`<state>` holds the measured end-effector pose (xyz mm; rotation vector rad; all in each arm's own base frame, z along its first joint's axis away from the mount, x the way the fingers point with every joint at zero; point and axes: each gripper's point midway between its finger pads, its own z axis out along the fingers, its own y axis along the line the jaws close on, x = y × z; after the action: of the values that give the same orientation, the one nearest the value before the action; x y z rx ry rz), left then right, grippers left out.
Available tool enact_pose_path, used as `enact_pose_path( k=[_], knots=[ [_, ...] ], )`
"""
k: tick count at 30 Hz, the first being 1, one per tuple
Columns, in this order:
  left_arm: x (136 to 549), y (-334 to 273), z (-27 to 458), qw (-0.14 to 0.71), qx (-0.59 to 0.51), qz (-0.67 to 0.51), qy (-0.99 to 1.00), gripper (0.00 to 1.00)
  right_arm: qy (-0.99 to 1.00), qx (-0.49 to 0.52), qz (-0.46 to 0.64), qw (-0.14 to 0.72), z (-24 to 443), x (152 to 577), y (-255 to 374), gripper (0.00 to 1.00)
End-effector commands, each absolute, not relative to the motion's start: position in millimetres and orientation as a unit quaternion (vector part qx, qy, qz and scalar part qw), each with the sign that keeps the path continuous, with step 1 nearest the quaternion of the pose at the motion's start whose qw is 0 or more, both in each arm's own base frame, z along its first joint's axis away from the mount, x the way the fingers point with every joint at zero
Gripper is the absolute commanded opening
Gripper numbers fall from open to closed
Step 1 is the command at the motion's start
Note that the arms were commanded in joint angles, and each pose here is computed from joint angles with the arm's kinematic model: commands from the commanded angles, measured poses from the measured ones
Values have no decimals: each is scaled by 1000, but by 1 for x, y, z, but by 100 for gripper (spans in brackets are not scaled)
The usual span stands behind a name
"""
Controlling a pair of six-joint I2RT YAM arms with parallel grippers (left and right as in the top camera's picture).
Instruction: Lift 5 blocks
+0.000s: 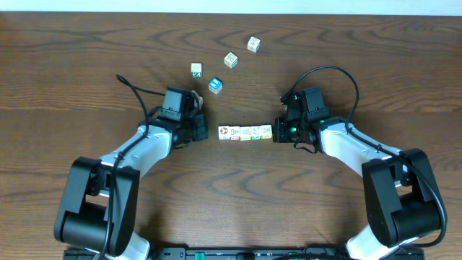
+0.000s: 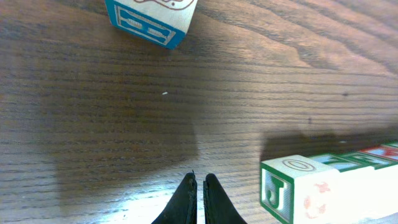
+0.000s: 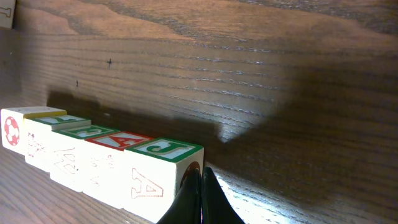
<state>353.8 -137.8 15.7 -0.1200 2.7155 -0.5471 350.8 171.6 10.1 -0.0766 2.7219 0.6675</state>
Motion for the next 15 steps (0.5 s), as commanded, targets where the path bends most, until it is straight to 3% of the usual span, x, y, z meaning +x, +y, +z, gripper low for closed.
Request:
enact_pose_path(
  k=[1,15],
  knots=[
    [358,-146,27,170,-52,-259,949,7,955,-18,244,169,13,357,171,1],
    [351,-153,6,111,-59,-338,933,7,955,-18,244,169,13,357,171,1]
  ],
)
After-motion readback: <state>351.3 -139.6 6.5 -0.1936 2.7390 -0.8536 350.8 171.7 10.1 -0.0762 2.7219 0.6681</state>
